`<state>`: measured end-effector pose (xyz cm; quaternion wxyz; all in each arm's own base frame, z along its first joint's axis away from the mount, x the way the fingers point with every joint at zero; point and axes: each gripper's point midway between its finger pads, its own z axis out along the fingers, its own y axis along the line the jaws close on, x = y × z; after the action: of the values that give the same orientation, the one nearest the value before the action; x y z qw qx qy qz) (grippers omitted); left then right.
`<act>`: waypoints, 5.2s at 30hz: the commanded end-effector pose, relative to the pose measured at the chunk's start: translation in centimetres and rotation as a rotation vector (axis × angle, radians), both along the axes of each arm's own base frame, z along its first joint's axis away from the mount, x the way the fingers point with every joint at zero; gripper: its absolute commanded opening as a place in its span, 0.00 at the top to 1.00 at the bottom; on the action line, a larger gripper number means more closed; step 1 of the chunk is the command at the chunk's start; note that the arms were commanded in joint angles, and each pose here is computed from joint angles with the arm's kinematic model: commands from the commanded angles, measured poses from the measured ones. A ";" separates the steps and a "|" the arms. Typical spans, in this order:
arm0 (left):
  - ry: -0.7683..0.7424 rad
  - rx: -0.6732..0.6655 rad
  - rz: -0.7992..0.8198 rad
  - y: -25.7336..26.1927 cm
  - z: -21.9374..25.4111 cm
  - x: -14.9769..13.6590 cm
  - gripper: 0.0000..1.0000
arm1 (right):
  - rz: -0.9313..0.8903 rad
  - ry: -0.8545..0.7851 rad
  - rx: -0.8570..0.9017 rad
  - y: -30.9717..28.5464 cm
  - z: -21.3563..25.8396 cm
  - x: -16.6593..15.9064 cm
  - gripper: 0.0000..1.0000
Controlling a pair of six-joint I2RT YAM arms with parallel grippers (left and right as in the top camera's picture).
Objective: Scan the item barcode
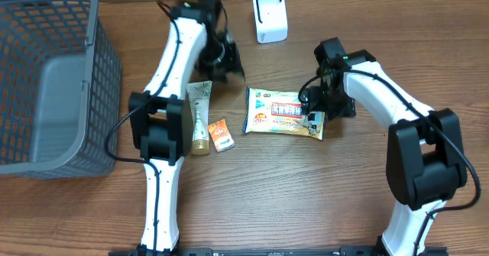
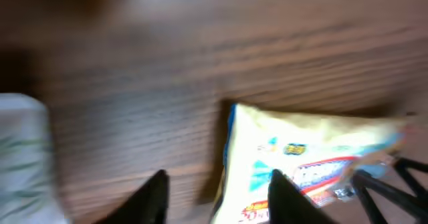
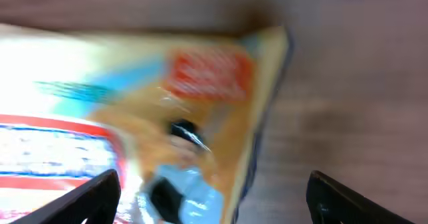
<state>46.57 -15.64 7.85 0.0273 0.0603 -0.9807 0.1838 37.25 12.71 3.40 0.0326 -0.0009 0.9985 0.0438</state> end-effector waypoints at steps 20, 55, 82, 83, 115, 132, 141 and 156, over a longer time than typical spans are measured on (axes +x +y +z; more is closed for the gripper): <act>0.060 0.132 0.121 3.7 1.2 -0.7 0.00 | 1.062 -0.249 -0.136 8.2 2.7 0.0 0.03; 0.046 0.176 0.122 4.4 1.0 -0.5 0.00 | 0.663 -0.197 0.068 9.8 -2.1 1.7 0.96; 0.031 0.205 0.125 4.9 0.9 -0.2 0.00 | 0.566 -0.278 -0.056 9.0 -3.1 5.9 0.04; 0.031 0.205 0.125 4.9 0.9 -0.2 0.00 | 0.568 -0.264 -0.048 9.1 -3.4 5.6 0.04; 0.031 0.205 0.125 4.9 0.9 -0.2 0.00 | 1.042 0.146 -0.001 6.5 1.6 -3.7 0.00; 0.031 0.205 0.125 4.9 0.9 -0.2 0.00 | 0.988 0.037 -0.164 4.7 -0.6 -0.1 0.00; 0.031 0.205 0.126 5.0 0.9 -0.2 0.00 | 0.966 0.029 -0.141 4.6 -2.8 -0.5 0.00; 0.031 0.205 0.125 5.0 0.9 -0.2 0.00 | 0.680 -0.102 -0.124 6.0 -2.9 2.5 0.89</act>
<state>46.39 -11.13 9.36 0.0197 0.1202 -0.9884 0.0904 39.32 18.60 1.31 0.0649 -0.3928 0.9172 -0.0179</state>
